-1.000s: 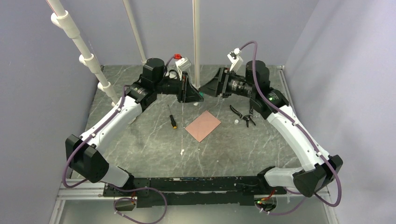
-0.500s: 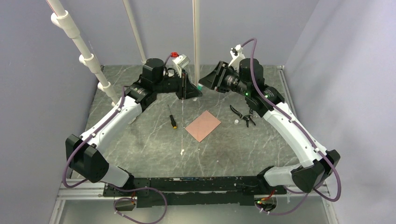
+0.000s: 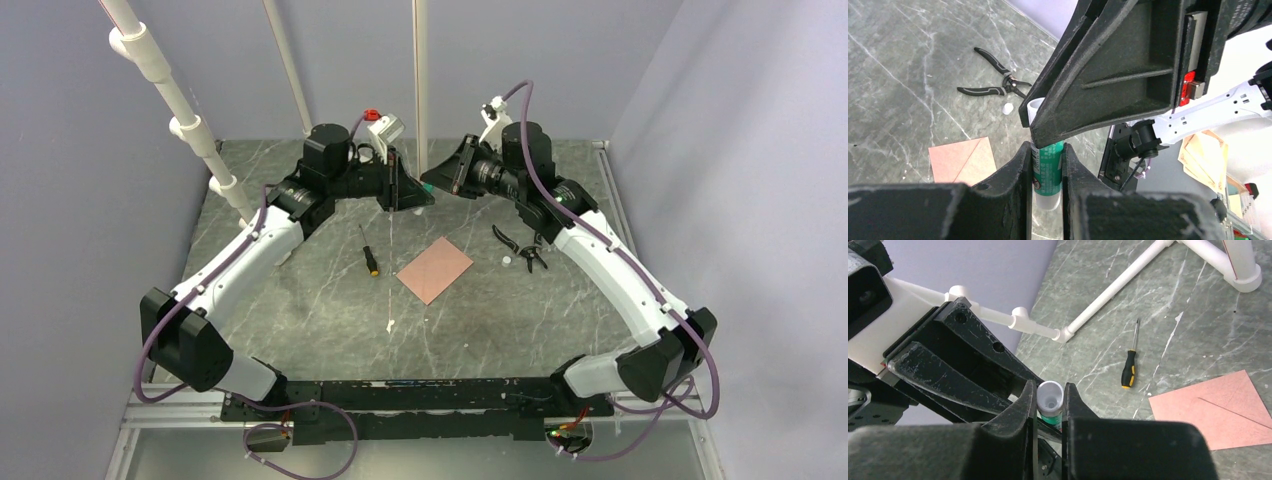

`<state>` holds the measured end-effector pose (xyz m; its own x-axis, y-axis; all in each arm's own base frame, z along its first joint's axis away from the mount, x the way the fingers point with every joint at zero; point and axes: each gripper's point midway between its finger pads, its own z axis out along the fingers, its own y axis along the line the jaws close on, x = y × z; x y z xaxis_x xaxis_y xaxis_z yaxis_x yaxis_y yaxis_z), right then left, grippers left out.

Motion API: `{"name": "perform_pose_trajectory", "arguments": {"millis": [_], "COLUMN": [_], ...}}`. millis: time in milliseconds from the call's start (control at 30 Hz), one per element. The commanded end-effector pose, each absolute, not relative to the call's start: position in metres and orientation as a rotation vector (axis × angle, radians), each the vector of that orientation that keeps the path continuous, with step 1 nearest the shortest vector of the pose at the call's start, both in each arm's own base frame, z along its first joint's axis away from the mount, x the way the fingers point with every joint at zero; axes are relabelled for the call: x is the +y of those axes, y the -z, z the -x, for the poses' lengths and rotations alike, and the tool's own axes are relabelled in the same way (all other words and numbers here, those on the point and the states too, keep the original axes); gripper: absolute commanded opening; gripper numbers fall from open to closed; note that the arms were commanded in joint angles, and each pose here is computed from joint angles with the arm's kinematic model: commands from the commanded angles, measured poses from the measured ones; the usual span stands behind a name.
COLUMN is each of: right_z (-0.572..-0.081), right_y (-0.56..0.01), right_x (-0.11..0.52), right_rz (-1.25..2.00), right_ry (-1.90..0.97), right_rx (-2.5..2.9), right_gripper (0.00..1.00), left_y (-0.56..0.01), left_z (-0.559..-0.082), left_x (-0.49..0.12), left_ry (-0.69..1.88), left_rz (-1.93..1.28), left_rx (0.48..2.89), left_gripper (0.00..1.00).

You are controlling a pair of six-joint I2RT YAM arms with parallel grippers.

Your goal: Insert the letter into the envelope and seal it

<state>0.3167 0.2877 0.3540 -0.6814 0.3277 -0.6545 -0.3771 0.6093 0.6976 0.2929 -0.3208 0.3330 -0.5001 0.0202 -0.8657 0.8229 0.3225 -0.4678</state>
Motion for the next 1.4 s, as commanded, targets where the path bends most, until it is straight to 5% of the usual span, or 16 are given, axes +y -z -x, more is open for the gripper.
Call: {"name": "perform_pose_trajectory", "arguments": {"millis": [0,333,533,567,667,767,900,1167,1300,1367], "right_z": [-0.307,-0.191,-0.163,-0.175,-0.226,-0.274,-0.314,-0.326,-0.327,-0.327], "right_y": [-0.405,-0.441,-0.465,-0.469,-0.475,-0.459,-0.426,-0.4,-0.389,-0.391], "right_x": [0.28,0.27,0.261,0.262,0.261,0.253,0.244,0.268,0.277,0.28], "right_rz": [0.157,1.053,1.141,1.039,0.679,0.334,0.018,-0.027,-0.044,-0.04], "right_ry": [-1.195,-1.48,-1.484,-1.457,-1.322,-1.17,-1.045,-1.022,-1.052,-1.079], "right_rx": [1.828,1.304,1.197,1.256,1.443,1.627,1.788,1.925,1.953,1.944], "right_gripper": [0.0,0.0,0.0,0.07,0.58,0.75,0.78,0.78,0.68,0.54], "left_y": [-0.363,-0.402,-0.407,-0.405,-0.38,-0.344,-0.332,-0.334,-0.334,-0.335], "left_z": [-0.266,-0.177,-0.172,-0.178,-0.23,-0.286,-0.315,-0.321,-0.318,-0.316], "left_x": [-0.323,-0.309,-0.307,-0.309,-0.321,-0.317,-0.313,-0.314,-0.314,-0.314], "left_ry": [1.365,1.726,1.713,1.69,1.438,1.172,1.048,1.039,1.057,1.069], "left_rz": [-0.881,-1.291,-1.325,-1.297,-1.112,-0.913,-0.813,-0.778,-0.772,-0.772], "left_rx": [1.66,1.334,1.296,1.324,1.497,1.688,1.708,1.7,1.697,1.693], "left_gripper": [0.03,0.02,0.03,0.02,0.02,0.03,0.02,0.02,0.03,0.02]}}
